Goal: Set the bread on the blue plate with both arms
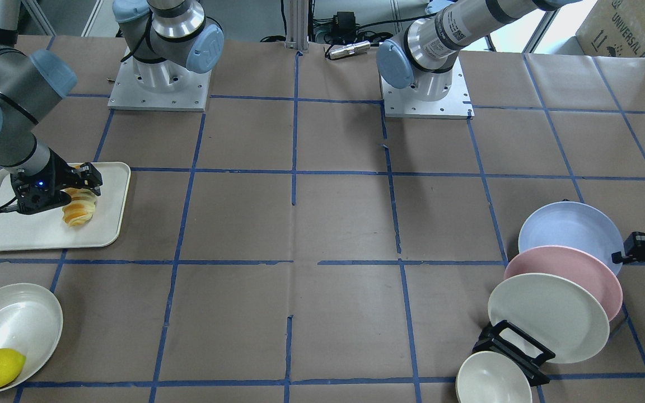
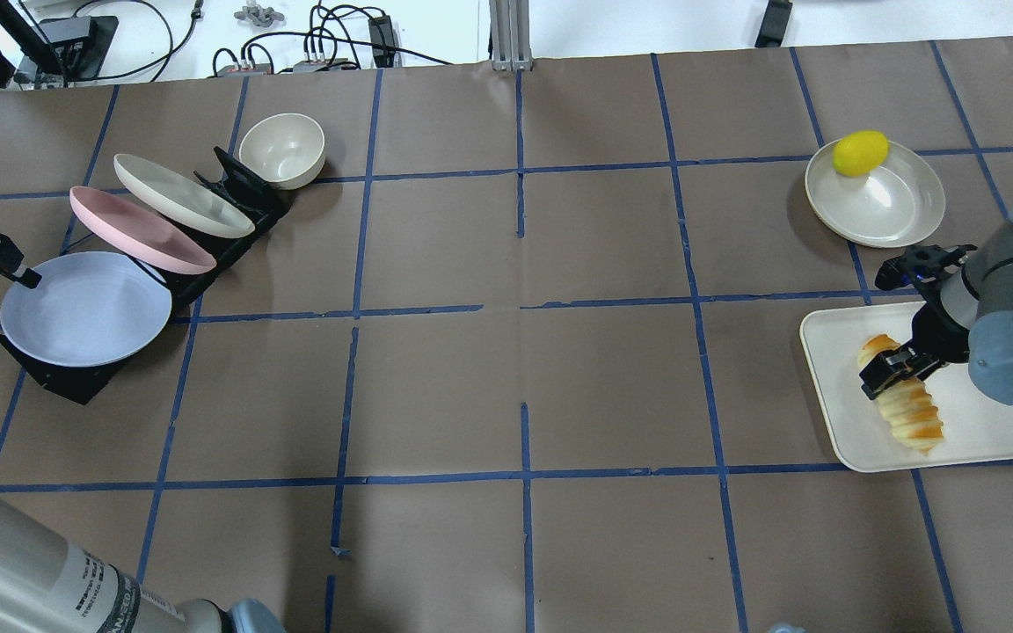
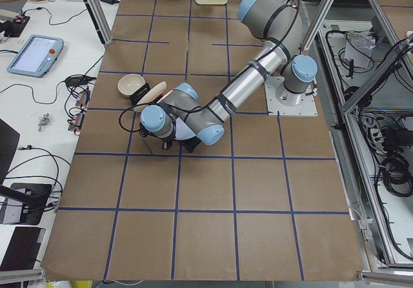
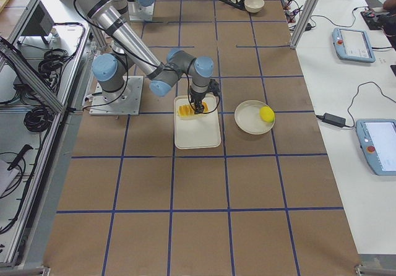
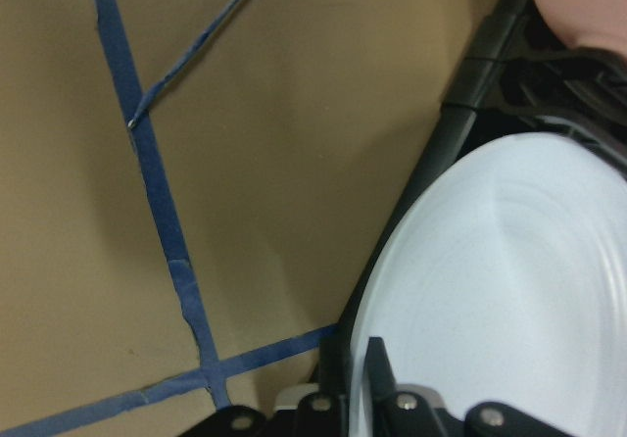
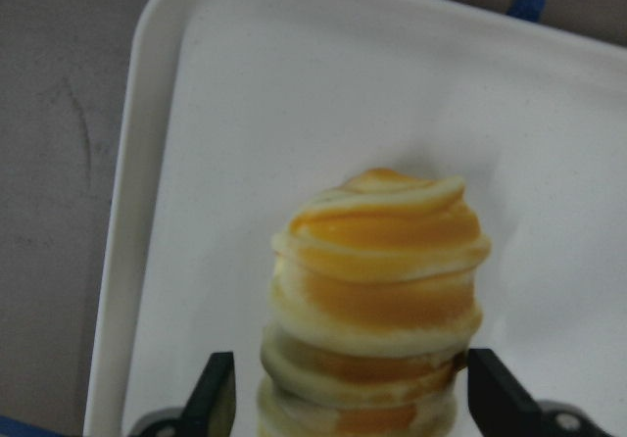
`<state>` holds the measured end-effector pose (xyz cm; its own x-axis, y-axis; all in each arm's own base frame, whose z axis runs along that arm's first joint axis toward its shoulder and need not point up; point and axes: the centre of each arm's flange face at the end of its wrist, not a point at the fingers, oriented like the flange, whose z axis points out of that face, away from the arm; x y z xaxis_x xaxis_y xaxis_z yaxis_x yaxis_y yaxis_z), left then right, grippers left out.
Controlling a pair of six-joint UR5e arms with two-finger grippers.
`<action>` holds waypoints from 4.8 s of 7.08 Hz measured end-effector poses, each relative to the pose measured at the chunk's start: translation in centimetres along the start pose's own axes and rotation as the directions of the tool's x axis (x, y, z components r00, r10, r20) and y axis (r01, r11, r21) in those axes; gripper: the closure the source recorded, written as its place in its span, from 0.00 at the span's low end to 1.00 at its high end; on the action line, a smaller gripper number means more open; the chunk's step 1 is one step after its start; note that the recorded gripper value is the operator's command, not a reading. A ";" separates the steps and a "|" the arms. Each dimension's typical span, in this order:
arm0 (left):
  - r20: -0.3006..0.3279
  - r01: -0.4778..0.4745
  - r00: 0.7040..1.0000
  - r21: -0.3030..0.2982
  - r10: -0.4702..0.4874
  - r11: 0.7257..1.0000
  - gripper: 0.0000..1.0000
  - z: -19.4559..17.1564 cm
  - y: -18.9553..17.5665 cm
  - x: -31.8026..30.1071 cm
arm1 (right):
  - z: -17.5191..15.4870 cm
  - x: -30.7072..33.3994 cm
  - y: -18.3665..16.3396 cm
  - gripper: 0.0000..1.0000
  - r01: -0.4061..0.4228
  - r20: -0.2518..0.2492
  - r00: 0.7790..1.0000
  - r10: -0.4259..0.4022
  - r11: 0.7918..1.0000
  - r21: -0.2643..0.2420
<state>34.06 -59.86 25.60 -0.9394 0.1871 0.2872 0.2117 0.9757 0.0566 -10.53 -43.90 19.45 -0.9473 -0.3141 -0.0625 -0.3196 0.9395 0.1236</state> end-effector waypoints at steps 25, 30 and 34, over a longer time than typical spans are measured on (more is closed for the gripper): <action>-0.057 0.132 0.991 0.140 -0.125 0.981 0.00 15.0 -12.8 49.1 | -23.7 -24.5 -8.0 0.94 -0.270 0.135 0.957 0.256 0.958 0.100; 0.206 0.226 0.948 0.105 -0.243 0.969 0.00 0.3 -4.5 45.8 | -13.6 -35.1 -16.1 0.94 -0.248 0.197 0.952 0.236 0.968 0.034; 0.287 0.178 0.934 0.140 -0.212 0.974 0.00 -6.0 0.3 49.6 | -5.0 -36.4 -23.4 0.94 -0.262 0.217 0.945 0.244 0.963 0.061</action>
<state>-10.85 -50.94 45.60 -0.9998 0.0002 -0.0182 0.0007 0.9996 -0.0278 31.35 -55.08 23.77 -0.9692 -0.0382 -0.2434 -0.0581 0.9955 0.0749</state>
